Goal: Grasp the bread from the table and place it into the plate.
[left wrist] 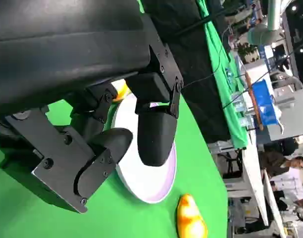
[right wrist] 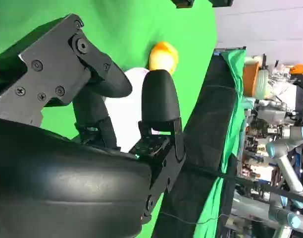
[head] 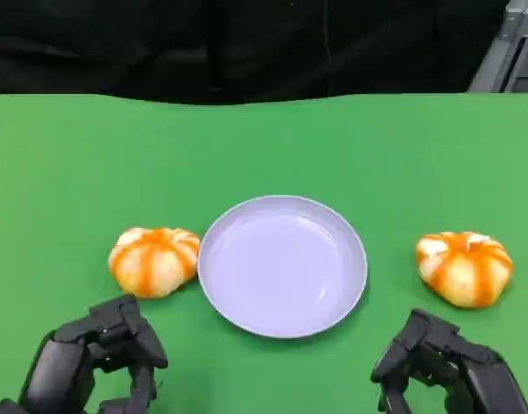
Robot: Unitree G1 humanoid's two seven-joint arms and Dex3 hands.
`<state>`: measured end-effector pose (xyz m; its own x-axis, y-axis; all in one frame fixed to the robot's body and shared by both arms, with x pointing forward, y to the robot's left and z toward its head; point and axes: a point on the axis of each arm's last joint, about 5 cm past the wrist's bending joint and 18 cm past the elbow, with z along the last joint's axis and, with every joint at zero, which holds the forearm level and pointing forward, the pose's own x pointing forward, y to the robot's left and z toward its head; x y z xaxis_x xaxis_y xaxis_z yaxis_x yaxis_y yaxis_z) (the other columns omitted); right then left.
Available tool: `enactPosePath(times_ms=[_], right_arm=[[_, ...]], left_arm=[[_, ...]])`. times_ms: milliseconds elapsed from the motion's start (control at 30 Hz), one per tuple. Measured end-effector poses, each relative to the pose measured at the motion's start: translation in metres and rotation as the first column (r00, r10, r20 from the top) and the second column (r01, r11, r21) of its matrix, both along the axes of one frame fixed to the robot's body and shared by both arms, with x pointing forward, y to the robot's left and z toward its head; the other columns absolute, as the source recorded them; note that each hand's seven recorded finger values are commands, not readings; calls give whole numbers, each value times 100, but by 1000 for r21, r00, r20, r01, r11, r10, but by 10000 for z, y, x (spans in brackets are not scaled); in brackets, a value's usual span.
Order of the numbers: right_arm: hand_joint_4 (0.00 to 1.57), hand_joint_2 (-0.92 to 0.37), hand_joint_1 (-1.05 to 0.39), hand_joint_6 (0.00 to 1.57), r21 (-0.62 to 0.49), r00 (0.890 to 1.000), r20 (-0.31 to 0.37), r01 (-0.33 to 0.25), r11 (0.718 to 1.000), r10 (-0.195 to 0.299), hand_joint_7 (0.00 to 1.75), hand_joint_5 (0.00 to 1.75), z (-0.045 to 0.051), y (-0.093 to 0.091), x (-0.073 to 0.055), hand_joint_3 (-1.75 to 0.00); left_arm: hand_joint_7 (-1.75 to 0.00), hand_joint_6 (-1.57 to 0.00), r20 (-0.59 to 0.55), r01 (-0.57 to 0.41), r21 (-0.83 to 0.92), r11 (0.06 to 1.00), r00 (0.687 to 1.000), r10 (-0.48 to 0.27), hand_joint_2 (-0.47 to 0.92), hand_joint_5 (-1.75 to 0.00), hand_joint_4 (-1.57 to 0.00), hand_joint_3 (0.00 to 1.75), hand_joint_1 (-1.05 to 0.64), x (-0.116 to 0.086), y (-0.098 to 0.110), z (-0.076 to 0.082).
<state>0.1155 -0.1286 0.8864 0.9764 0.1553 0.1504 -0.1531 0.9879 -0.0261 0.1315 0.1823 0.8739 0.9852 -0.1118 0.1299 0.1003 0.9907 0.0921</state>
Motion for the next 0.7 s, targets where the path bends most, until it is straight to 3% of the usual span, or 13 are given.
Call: enactPosePath(times_ms=[467, 567, 600, 667, 700], right_arm=[[64, -37, 0, 65, -1, 1000, 2, 0, 1000, 0, 152, 172, 6, 10, 1, -136], [64, -37, 0, 65, 1, 1000, 2, -1, 1000, 1, 152, 173, 6, 16, 1, -136], [64, -38, 0, 65, 2, 1000, 2, -1, 1000, 1, 152, 173, 7, 17, 1, -136], [64, -38, 0, 64, 9, 1000, 1, 0, 1000, 0, 153, 173, 8, 24, 2, -136], [64, -37, 0, 65, 11, 1000, 1, 0, 1000, 0, 153, 174, 11, 28, 3, -137]], left_arm=[[-151, -80, -2, -2, 1, 1000, 1000, 2, 35, -171, -83, 145, -7, 1, 5, 3], [-123, -73, 2, -2, 10, 1000, 1000, 2, 44, -151, -72, 125, -9, 12, 16, 10], [-105, -68, 6, -1, 15, 1000, 1000, 1, 45, -139, -68, 116, -13, 22, 21, 17], [-94, -67, 17, 9, 70, 998, 1000, -10, 46, -133, -66, 111, -16, 68, 39, 47], [-72, -64, 22, 16, 107, 994, 1000, -19, 52, -118, -60, 95, -22, 96, 58, 68]])
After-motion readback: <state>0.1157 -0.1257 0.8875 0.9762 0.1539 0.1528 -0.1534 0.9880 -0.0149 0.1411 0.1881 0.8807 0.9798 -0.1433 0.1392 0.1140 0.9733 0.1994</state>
